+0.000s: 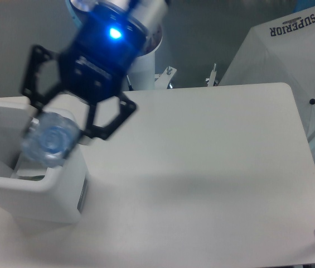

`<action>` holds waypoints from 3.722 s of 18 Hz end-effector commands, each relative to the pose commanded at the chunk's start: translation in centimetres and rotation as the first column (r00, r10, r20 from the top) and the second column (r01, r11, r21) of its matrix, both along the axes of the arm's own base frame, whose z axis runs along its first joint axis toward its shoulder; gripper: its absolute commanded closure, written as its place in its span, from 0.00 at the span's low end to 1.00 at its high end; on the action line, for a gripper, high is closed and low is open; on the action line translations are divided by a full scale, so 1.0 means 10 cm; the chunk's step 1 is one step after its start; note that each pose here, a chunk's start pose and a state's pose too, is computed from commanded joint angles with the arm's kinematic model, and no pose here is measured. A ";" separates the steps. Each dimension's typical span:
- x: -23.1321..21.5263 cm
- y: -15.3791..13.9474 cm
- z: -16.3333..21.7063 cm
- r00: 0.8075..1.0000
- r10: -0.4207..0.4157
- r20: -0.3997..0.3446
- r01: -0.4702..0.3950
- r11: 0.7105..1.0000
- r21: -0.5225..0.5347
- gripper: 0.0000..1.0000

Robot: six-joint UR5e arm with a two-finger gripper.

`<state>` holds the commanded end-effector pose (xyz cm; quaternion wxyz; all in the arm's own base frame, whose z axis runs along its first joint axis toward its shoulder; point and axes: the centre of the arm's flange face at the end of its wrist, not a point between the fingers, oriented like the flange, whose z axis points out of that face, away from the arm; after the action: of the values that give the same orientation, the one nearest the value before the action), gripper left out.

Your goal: Place the trash in the trash can

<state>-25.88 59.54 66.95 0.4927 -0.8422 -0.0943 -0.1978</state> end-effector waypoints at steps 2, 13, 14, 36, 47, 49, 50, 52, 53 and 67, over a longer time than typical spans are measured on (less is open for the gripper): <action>0.15 0.09 -0.14 0.999 -0.039 -0.012 0.039 0.999 -0.005 0.45; 0.74 0.06 -0.42 0.988 -0.151 -0.045 0.150 0.988 -0.032 0.44; 0.74 0.06 -0.45 0.986 -0.157 -0.051 0.155 0.987 -0.034 0.44; 0.83 0.10 -1.05 0.940 -0.280 -0.194 0.268 0.960 -0.085 0.00; -1.22 -0.86 -0.88 0.968 0.055 -0.243 -0.072 0.996 -0.061 0.00; -1.68 -1.10 -1.10 0.961 0.093 -0.260 -0.116 0.990 -0.077 0.00; -1.86 -1.20 -1.19 0.957 0.105 -0.269 -0.131 0.988 -0.083 0.00; -2.13 -1.28 -1.44 0.957 0.110 -0.267 -0.142 0.985 -0.102 0.00; -2.27 -1.28 -1.61 0.960 0.112 -0.258 -0.147 0.982 -0.121 0.00; -2.96 -1.41 -2.89 0.904 0.002 -0.427 -0.226 0.851 -0.474 0.00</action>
<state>-55.47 45.40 38.08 0.2700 -0.9576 -0.0886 0.0466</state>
